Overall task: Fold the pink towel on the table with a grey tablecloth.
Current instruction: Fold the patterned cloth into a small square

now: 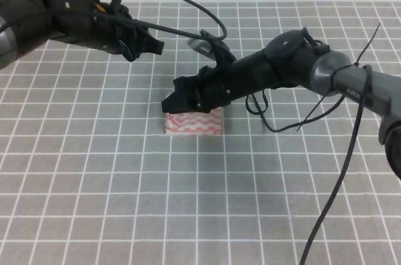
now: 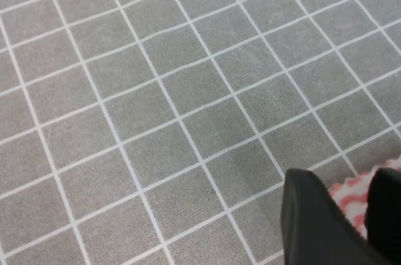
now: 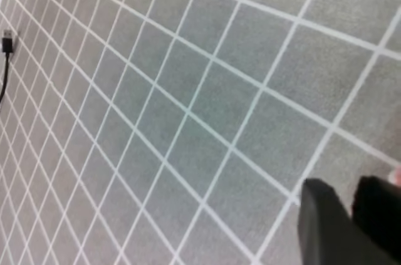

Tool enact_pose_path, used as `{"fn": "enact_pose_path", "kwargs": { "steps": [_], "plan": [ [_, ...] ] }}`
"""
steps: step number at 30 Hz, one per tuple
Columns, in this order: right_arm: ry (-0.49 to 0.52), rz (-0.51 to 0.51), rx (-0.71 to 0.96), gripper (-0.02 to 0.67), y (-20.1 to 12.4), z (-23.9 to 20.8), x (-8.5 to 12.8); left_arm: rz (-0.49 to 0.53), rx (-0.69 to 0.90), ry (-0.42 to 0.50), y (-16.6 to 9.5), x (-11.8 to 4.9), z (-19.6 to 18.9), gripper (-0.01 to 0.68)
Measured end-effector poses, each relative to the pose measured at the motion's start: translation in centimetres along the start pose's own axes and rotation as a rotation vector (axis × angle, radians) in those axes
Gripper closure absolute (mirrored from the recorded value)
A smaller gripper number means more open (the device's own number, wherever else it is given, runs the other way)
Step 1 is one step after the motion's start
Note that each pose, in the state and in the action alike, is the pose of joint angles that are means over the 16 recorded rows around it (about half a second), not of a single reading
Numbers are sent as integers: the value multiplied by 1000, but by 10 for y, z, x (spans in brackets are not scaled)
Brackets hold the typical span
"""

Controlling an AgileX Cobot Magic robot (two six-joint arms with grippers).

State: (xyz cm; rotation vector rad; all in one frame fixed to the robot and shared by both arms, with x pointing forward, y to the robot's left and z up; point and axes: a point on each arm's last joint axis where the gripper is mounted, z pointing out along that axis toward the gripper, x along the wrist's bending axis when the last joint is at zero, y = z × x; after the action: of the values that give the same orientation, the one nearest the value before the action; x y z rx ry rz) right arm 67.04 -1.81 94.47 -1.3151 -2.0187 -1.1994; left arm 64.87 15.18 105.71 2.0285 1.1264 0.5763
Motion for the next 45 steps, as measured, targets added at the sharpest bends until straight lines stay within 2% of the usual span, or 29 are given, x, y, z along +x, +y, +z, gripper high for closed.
{"fn": "enact_pose_path", "kwargs": {
  "steps": [5,14,23,32,39,45],
  "plan": [
    [-6,6,9,589,-2,4,-5,1,1,0,0,0,0,483],
    [-27,17,15,626,-6,11,-17,3,-3,1,1,0,-1,482],
    [-25,-36,21,652,9,-4,-11,3,-3,0,1,0,-1,481],
    [-147,-130,86,664,28,-40,-9,-4,8,-11,-1,-1,-1,483],
    [-271,-138,142,664,29,-50,-26,-18,43,-78,-5,-7,2,495],
    [-296,-125,152,665,27,-47,-34,-19,91,-185,-14,-16,12,522]
  ]
}}
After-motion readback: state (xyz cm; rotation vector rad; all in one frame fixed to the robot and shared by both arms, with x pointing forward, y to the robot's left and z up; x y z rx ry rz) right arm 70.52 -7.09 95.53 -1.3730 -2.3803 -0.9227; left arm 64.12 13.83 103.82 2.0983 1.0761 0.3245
